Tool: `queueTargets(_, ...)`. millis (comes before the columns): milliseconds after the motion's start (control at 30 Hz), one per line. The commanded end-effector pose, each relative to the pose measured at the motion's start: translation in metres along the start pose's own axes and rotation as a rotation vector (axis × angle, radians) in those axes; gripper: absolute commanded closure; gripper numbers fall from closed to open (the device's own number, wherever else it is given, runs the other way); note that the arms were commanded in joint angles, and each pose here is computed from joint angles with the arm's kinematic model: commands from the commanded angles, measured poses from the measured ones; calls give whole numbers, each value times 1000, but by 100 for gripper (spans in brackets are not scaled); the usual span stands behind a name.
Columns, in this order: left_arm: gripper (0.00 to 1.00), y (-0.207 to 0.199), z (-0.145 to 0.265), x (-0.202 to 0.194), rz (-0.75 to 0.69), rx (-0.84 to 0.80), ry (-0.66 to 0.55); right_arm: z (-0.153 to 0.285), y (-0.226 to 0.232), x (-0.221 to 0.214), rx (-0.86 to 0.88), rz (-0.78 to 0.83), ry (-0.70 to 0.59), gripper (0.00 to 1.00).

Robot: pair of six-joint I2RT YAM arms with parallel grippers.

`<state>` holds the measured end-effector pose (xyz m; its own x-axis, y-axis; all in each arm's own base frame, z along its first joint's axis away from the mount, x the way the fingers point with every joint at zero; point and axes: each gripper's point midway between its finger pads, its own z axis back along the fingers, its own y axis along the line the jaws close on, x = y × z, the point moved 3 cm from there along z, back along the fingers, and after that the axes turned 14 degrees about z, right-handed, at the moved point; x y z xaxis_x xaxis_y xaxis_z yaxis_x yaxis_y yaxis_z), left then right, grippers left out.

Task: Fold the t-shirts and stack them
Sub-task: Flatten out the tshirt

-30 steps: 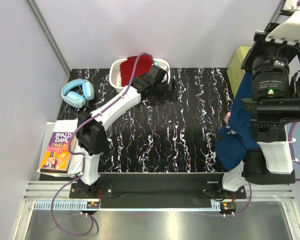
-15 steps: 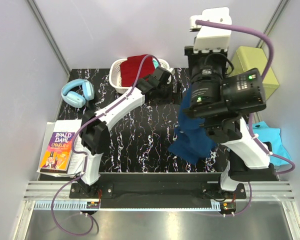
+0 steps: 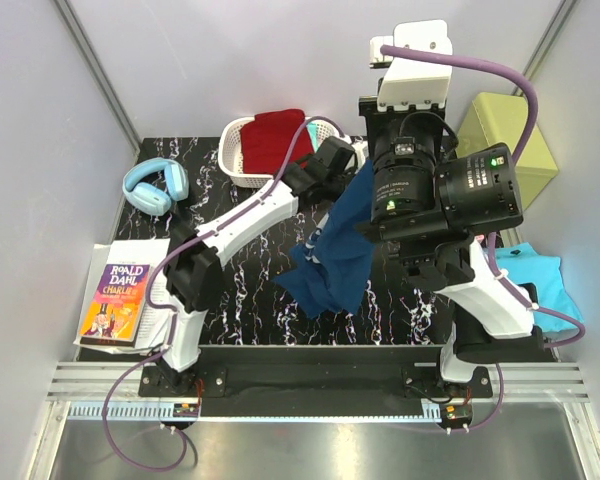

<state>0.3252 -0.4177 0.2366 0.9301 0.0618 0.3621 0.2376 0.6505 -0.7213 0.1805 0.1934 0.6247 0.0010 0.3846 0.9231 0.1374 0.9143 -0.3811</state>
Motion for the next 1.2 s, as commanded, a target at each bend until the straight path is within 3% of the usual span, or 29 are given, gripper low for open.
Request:
queueTargets(0,99,-27,27,-2,-45,-119,-16,2,-16,1,1,-61,2,100)
queueTargets(133,100,-8,56,5,-50,-24,-132,2,-26,-2,-1,-89,0,100)
queueTargets(333,100,20,132,22,-46,117,-355,1,-31,-5,-1,-125,-30,100)
queueTargets(500,100,23,188,16,-62,155,-451,-1,-46,-5,-7,-155,-46,100)
queueTargets(567,100,25,192,8,-62,148,-440,0,-49,-6,-8,-161,-43,100)
queueTargets(600,95,24,194,4,-56,138,-432,0,-49,-8,-7,-155,-40,100)
queueTargets(633,59,22,194,-2,-56,118,-409,0,-47,-8,-7,-152,-39,100)
queueTargets(700,25,23,191,-7,-33,112,-395,0,-43,-10,-6,-142,-35,100)
queueTargets(733,2,26,187,-9,-23,119,-383,0,-43,-10,-6,-143,-35,100)
queueTargets(1167,1,1,121,-39,-2,42,-207,0,-35,-9,-4,-120,-26,100)
